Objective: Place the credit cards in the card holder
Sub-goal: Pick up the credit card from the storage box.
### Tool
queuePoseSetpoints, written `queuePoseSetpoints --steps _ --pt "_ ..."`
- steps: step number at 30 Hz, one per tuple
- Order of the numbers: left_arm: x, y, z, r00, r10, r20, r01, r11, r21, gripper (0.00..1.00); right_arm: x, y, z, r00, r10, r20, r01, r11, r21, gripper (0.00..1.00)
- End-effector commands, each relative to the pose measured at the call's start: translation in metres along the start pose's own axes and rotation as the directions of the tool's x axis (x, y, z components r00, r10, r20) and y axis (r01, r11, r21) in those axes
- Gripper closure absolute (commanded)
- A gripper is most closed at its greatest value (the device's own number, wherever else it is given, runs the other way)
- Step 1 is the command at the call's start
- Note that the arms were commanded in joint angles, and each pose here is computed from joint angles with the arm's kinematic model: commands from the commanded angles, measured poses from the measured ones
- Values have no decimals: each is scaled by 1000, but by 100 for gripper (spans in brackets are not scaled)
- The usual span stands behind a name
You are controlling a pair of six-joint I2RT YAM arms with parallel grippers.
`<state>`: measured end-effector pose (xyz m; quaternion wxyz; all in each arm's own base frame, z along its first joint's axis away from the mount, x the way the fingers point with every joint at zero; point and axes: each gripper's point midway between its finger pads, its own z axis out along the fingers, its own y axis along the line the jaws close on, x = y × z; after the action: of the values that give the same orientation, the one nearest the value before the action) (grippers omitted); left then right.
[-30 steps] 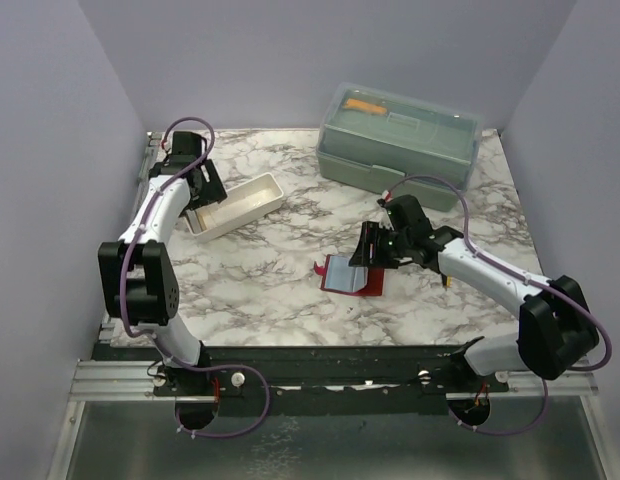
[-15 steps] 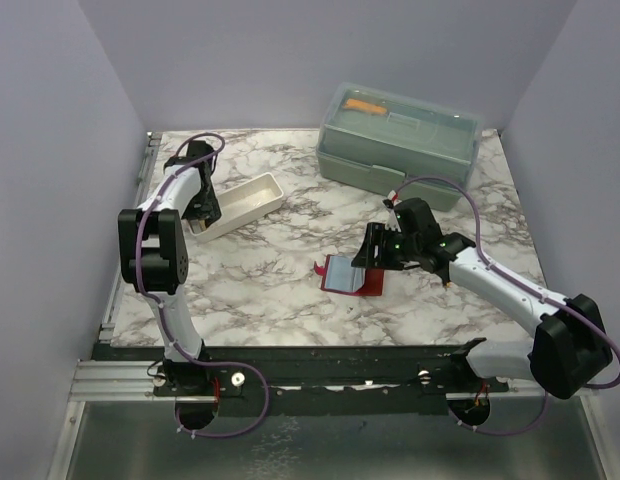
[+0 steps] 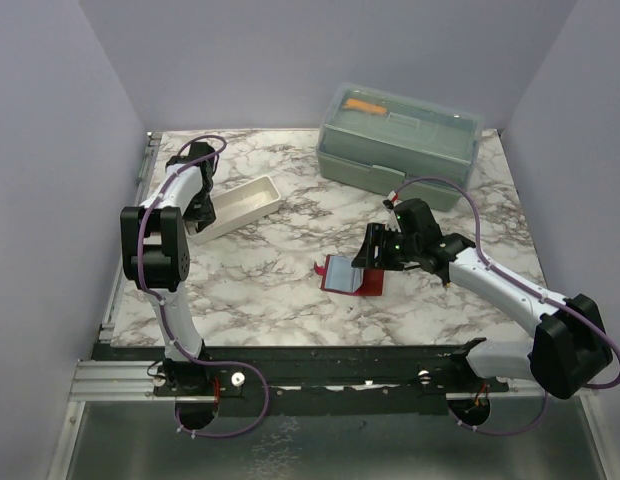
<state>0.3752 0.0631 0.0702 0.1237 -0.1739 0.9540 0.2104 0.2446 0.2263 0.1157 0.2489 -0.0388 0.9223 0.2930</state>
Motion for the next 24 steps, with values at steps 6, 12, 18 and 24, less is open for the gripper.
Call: queuePoseSetpoints --steps 6,12,18,24 --pt "-9 14 -18 999 8 34 -7 1000 -26 41 2 1 2 1000 -19 -2 19 1000 -13 39" --pt "-10 13 -20 999 6 38 -5 1000 -16 50 2 0 2 1000 -17 -3 17 1000 -10 39" --pt "-10 13 -21 999 10 39 -10 1000 -16 58 2 1 2 1000 -17 -3 17 1000 -8 39" --pt "-14 14 -24 999 8 49 -7 1000 -11 66 2 0 3 1000 -14 -8 14 1000 -7 39"
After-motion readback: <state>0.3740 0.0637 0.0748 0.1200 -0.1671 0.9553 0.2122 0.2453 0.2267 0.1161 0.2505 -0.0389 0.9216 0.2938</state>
